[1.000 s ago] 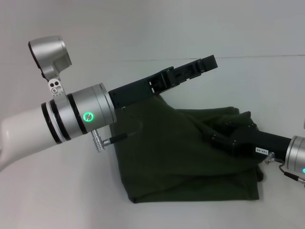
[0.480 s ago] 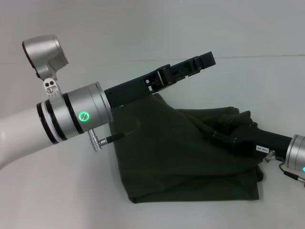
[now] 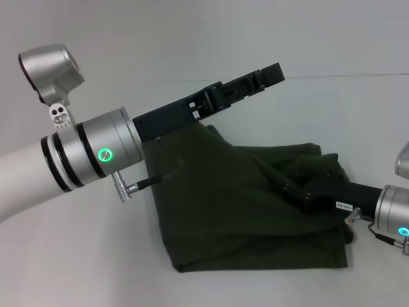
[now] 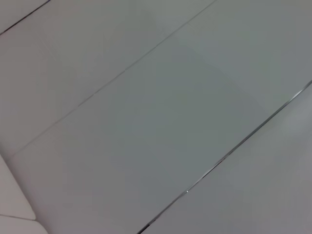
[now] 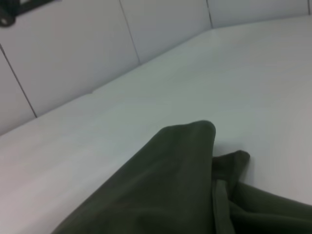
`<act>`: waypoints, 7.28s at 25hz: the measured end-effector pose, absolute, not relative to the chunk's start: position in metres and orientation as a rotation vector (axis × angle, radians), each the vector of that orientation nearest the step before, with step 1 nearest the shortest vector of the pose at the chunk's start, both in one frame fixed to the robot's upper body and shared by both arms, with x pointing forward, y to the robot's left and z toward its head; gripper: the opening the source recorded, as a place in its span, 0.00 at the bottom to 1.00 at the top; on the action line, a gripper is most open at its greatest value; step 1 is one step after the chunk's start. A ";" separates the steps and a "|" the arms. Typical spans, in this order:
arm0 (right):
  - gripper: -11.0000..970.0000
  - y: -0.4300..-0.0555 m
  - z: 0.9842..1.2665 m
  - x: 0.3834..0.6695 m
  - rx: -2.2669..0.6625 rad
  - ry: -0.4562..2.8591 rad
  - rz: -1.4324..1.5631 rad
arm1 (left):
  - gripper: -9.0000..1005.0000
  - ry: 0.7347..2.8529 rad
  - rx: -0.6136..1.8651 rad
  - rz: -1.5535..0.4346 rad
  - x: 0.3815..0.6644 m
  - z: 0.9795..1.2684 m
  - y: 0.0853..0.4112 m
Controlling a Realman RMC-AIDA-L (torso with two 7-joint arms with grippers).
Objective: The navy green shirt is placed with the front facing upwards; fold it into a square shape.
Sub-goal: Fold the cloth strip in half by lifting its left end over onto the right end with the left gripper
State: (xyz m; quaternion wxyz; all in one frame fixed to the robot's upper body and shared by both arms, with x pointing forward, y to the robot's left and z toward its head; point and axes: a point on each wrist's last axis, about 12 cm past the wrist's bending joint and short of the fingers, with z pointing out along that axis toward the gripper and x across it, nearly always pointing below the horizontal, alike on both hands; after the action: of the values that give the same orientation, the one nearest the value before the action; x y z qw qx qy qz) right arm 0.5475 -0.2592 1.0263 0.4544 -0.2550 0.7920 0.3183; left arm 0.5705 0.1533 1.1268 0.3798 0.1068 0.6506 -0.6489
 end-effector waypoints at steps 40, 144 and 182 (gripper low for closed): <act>0.03 -0.324 1.020 0.415 -0.604 1.592 0.728 | 0.76 1.814 0.667 -1.076 0.562 1.118 0.262; 0.48 -0.280 1.039 0.569 -0.542 1.978 0.651 | 0.76 1.782 0.671 -1.088 0.574 1.123 0.235; 0.03 -0.311 1.048 0.549 -0.438 1.923 0.682 | 0.75 1.777 0.678 -1.075 0.574 1.117 0.232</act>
State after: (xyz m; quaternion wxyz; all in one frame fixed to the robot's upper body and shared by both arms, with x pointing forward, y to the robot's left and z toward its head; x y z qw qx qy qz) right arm 0.5495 -0.3110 1.0479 0.5031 -0.1814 0.7964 0.2824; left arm 0.5739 0.2320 1.1170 0.4603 0.2756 0.7220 -0.4368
